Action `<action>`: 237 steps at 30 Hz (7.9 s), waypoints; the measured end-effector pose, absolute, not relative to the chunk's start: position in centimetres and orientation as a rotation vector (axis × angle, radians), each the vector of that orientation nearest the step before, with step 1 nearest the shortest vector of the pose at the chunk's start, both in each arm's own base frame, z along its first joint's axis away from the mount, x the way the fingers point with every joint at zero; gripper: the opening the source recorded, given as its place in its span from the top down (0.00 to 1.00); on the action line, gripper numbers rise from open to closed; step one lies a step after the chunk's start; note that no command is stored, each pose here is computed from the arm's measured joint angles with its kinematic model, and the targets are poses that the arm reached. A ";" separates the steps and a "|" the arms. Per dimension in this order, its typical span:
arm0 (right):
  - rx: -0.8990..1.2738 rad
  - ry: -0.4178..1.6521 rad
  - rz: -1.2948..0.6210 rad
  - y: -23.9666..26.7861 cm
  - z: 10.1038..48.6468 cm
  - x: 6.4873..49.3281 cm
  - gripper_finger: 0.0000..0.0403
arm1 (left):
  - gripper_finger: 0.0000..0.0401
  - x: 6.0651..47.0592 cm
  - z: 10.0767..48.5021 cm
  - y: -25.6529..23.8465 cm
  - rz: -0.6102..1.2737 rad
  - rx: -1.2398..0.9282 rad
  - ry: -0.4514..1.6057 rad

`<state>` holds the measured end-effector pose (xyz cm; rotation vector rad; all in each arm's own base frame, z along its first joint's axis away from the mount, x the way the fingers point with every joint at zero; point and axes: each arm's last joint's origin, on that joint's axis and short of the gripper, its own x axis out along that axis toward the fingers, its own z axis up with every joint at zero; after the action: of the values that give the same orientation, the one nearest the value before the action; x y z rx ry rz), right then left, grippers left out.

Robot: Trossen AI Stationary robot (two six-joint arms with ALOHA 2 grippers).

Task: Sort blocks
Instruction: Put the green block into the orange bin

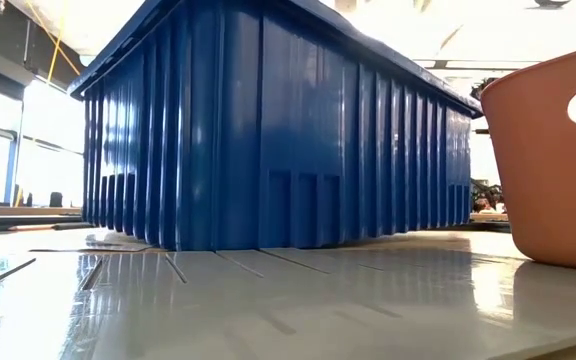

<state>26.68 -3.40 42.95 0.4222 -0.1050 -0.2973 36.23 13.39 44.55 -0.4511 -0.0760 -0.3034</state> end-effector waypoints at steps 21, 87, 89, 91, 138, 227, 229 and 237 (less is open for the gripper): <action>1.009 1.019 -0.122 9.2 32.4 17.8 0.75 | 0.52 32.5 42.3 17.9 -0.250 -0.646 0.217; 0.875 0.958 -0.997 6.3 30.9 12.4 0.59 | 0.49 27.9 16.2 17.7 0.947 -1.041 1.537; 0.859 0.966 -0.987 6.2 30.9 12.5 0.59 | 0.49 28.1 15.7 17.8 0.972 -1.019 1.543; 0.850 0.970 -0.970 6.3 30.9 12.6 0.59 | 0.50 28.4 15.2 17.9 0.984 -0.991 1.533; 0.890 0.932 -0.965 5.8 31.0 13.2 0.59 | 0.47 30.3 19.3 17.1 0.056 0.231 1.537; 0.503 0.296 -0.625 -3.8 39.7 25.8 0.74 | 0.65 34.3 42.4 14.3 0.273 -0.694 0.159; 0.543 0.334 -0.560 -2.9 40.2 24.2 0.74 | 0.64 33.5 42.7 14.7 0.278 -0.670 0.180; 0.773 0.777 -0.205 3.3 39.1 19.3 0.74 | 0.63 30.1 43.2 15.4 0.331 -0.537 0.303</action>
<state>19.27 3.27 39.10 0.7728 0.7772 -0.2053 30.11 15.45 43.16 -0.5372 0.3029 0.3315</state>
